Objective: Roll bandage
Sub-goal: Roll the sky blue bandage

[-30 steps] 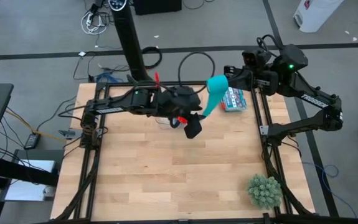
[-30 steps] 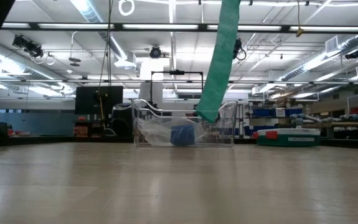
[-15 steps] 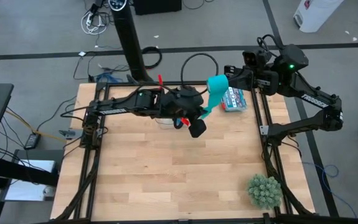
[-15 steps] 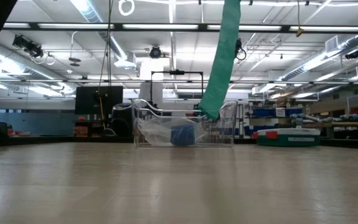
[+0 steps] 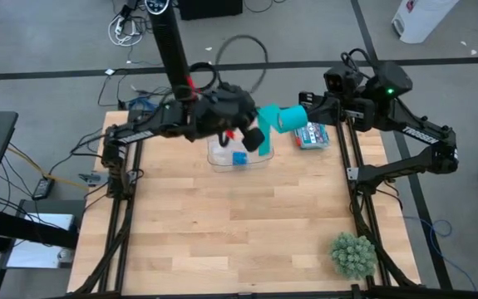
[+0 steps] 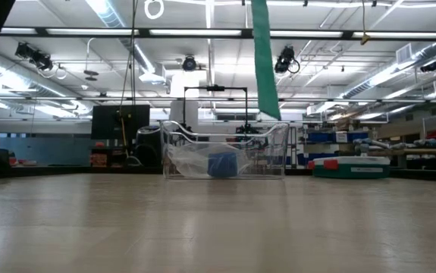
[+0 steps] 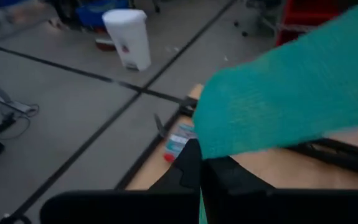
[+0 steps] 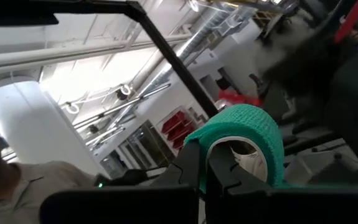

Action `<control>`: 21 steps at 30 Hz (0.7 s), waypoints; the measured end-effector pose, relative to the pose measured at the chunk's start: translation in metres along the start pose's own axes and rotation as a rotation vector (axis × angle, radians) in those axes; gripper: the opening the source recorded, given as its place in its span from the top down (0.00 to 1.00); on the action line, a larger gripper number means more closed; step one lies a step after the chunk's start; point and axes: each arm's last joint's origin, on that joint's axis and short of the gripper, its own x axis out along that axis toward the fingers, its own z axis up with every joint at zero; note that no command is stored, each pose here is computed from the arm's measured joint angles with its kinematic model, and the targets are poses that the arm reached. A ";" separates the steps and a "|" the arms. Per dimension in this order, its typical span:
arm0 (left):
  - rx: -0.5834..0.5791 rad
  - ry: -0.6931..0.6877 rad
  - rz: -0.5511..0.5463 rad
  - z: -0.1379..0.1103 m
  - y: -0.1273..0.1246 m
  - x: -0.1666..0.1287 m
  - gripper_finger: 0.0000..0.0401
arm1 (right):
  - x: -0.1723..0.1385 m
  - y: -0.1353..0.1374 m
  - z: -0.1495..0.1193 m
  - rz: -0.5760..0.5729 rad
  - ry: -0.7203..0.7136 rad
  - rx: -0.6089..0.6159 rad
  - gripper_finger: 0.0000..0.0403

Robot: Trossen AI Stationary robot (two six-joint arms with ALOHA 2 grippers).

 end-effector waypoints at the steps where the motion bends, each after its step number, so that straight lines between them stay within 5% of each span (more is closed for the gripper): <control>1: -0.003 -0.011 0.006 0.002 0.004 -0.001 0.99 | 0.001 0.001 -0.001 0.004 0.002 0.002 1.00; 10: -0.042 -0.075 0.057 0.013 0.029 0.003 0.99 | 0.006 0.004 -0.005 0.040 0.018 -0.005 1.00; 21: 0.013 -0.281 -0.042 0.037 0.033 -0.012 0.99 | 0.008 -0.007 -0.015 -0.018 0.118 0.041 1.00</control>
